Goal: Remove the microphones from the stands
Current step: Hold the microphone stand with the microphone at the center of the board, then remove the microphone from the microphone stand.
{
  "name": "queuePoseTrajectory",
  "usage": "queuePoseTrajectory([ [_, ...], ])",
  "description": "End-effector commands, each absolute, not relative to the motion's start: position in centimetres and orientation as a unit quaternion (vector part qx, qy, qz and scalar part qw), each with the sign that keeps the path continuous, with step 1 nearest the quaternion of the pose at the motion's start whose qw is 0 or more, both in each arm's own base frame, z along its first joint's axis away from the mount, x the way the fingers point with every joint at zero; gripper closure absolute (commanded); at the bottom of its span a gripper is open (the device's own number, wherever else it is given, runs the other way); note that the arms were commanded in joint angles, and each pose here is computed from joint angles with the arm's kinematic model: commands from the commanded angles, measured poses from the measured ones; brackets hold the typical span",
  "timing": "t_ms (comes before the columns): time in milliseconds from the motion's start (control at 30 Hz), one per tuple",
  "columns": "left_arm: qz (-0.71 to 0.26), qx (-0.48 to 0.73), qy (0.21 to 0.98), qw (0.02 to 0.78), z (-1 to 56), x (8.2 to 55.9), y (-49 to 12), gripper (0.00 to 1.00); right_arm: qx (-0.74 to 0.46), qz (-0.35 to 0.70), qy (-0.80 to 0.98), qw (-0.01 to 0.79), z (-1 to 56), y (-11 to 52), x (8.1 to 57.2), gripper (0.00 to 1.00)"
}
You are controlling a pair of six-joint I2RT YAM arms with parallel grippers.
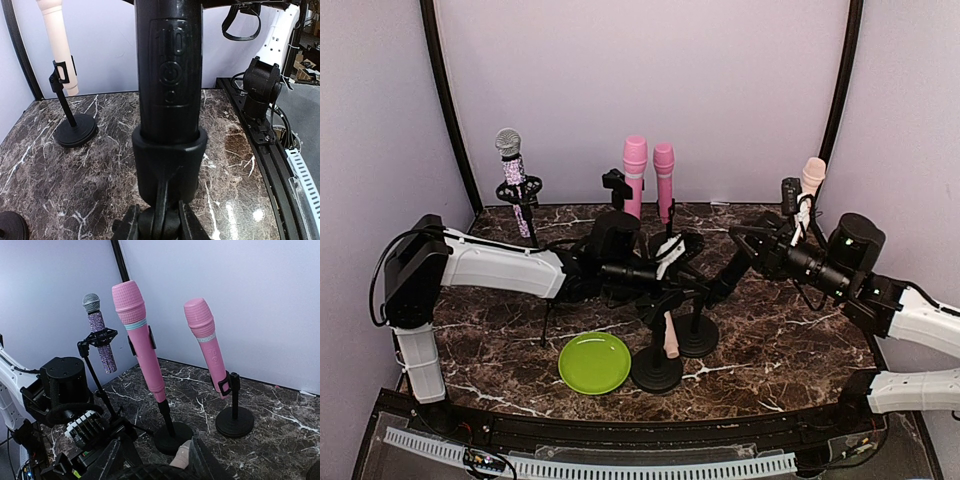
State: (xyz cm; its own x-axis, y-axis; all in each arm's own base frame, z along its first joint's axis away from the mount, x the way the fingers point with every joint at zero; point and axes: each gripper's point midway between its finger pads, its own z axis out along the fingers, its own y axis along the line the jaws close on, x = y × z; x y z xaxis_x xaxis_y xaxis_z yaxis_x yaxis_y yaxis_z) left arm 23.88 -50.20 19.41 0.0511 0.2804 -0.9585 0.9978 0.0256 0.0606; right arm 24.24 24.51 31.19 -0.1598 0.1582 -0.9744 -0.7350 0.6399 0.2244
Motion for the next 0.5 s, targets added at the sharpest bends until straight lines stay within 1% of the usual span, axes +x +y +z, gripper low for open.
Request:
queuePoseTrajectory([
  [0, -0.401, 0.582, 0.541, 0.455, 20.0, 23.1, -50.9, 1.0, -0.122, 0.34, 0.684, 0.634, 33.5, 22.0, 26.2, 0.84],
  [233, -0.397, 0.584, 0.546, 0.451, 19.2, 23.0, -51.2, 1.0, -0.066, 0.301, 0.71, 0.633, 33.6, 20.0, 27.4, 0.84],
  [467, -0.396, 0.584, 0.549, 0.447, 18.8, 22.9, -51.2, 1.0, -0.043, 0.283, 0.714, 0.639, 34.1, 19.0, 27.8, 0.84],
])
